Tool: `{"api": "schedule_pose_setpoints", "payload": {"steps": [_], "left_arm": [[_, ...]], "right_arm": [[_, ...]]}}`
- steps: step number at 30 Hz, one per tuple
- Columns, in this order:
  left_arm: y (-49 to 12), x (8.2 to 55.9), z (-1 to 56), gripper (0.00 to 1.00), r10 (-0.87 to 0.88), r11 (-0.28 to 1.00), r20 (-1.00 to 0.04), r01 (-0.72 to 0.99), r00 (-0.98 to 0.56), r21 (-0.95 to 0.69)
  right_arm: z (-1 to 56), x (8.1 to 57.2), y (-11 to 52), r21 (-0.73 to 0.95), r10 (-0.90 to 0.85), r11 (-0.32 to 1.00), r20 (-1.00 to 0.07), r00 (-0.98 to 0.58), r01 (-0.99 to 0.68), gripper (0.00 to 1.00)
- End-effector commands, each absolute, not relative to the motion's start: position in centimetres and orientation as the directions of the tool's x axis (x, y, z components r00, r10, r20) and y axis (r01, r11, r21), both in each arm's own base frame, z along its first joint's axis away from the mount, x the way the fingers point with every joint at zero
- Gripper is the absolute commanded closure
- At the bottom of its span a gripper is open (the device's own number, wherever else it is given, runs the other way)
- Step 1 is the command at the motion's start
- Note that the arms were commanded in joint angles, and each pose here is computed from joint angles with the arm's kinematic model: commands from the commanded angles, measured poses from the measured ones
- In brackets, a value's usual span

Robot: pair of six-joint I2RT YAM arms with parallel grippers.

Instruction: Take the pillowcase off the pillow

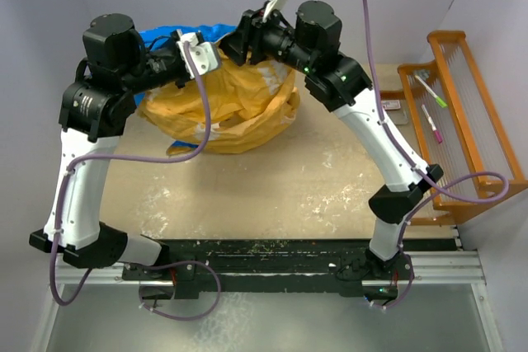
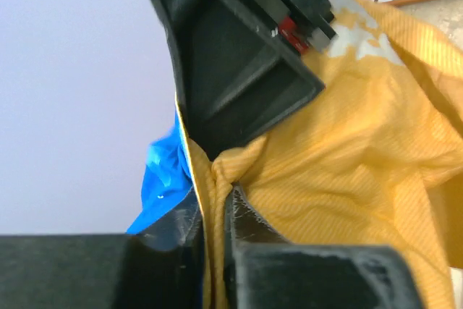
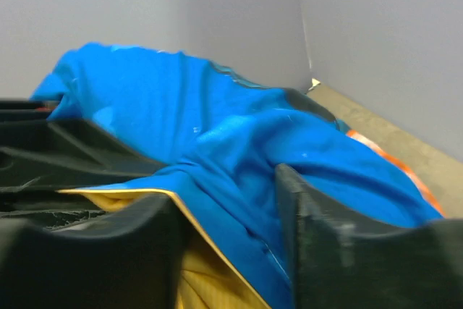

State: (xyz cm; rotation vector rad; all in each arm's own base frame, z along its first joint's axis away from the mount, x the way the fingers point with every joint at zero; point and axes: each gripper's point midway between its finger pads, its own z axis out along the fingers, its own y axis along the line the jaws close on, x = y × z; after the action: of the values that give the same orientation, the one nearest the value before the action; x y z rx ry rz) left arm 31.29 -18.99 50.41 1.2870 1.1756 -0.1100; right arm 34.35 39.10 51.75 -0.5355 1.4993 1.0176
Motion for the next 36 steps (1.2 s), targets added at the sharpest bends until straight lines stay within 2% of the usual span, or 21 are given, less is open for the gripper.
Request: {"api": "schedule_pose_setpoints", "payload": {"steps": [1, 3, 7, 15, 17, 21, 25, 28, 30, 34, 36], "left_arm": [[-18.6, 33.7, 47.0, 1.0, 0.517, 0.46, -0.805, 0.699, 0.291, 0.548], [-18.6, 34.2, 47.7, 1.0, 0.493, 0.503, -0.822, 0.678, 0.284, 0.536], [-18.3, 34.7, 49.5, 1.0, 0.447, 0.57, -0.855, 0.653, 0.262, 0.498], [-18.2, 35.1, 51.8, 1.0, 0.365, 0.653, -0.901, 0.625, 0.233, 0.427], [-18.3, 34.9, 52.2, 1.0, 0.348, 0.659, -0.908, 0.628, 0.233, 0.414], [-18.4, 34.7, 52.9, 1.0, 0.324, 0.665, -0.917, 0.634, 0.231, 0.395], [-18.4, 34.5, 52.8, 1.0, 0.326, 0.662, -0.919, 0.642, 0.22, 0.388], [-18.3, 34.6, 52.5, 1.0, 0.335, 0.664, -0.917, 0.636, 0.216, 0.393], [-18.1, 34.6, 52.5, 1.0, 0.342, 0.666, -0.914, 0.63, 0.218, 0.399], [-17.8, 34.5, 52.6, 1.0, 0.347, 0.673, -0.911, 0.617, 0.224, 0.408], [-17.6, 34.4, 53.1, 1.0, 0.347, 0.678, -0.909, 0.607, 0.232, 0.414]], "right_arm": [[56.6, 32.4, 35.8, 0.348, 0.347, 0.43, -0.916, -0.203, -0.833, 0.3], [55.6, 33.6, 33.3, 0.398, 0.377, 0.501, -0.9, -0.219, -0.768, 0.15], [52.2, 35.3, 27.3, 0.487, 0.464, 0.624, -0.86, -0.211, -0.611, 0.02], [45.0, 33.5, 22.3, 0.543, 0.503, 0.718, -0.837, -0.215, -0.435, 0.0], [44.6, 33.4, 22.0, 0.547, 0.522, 0.713, -0.832, -0.189, -0.439, 0.0], [43.3, 33.3, 24.3, 0.566, 0.517, 0.667, -0.82, -0.246, -0.485, 0.01], [43.1, 33.1, 26.3, 0.567, 0.503, 0.623, -0.818, -0.28, -0.538, 0.06], [42.9, 33.0, 27.1, 0.565, 0.49, 0.6, -0.819, -0.298, -0.566, 0.14], [42.1, 33.2, 26.8, 0.568, 0.483, 0.619, -0.82, -0.307, -0.543, 0.23], [38.3, 32.8, 25.9, 0.581, 0.451, 0.664, -0.813, -0.367, -0.471, 0.51], [36.4, 33.0, 25.0, 0.558, 0.425, 0.706, -0.826, -0.369, -0.436, 0.59]]}}
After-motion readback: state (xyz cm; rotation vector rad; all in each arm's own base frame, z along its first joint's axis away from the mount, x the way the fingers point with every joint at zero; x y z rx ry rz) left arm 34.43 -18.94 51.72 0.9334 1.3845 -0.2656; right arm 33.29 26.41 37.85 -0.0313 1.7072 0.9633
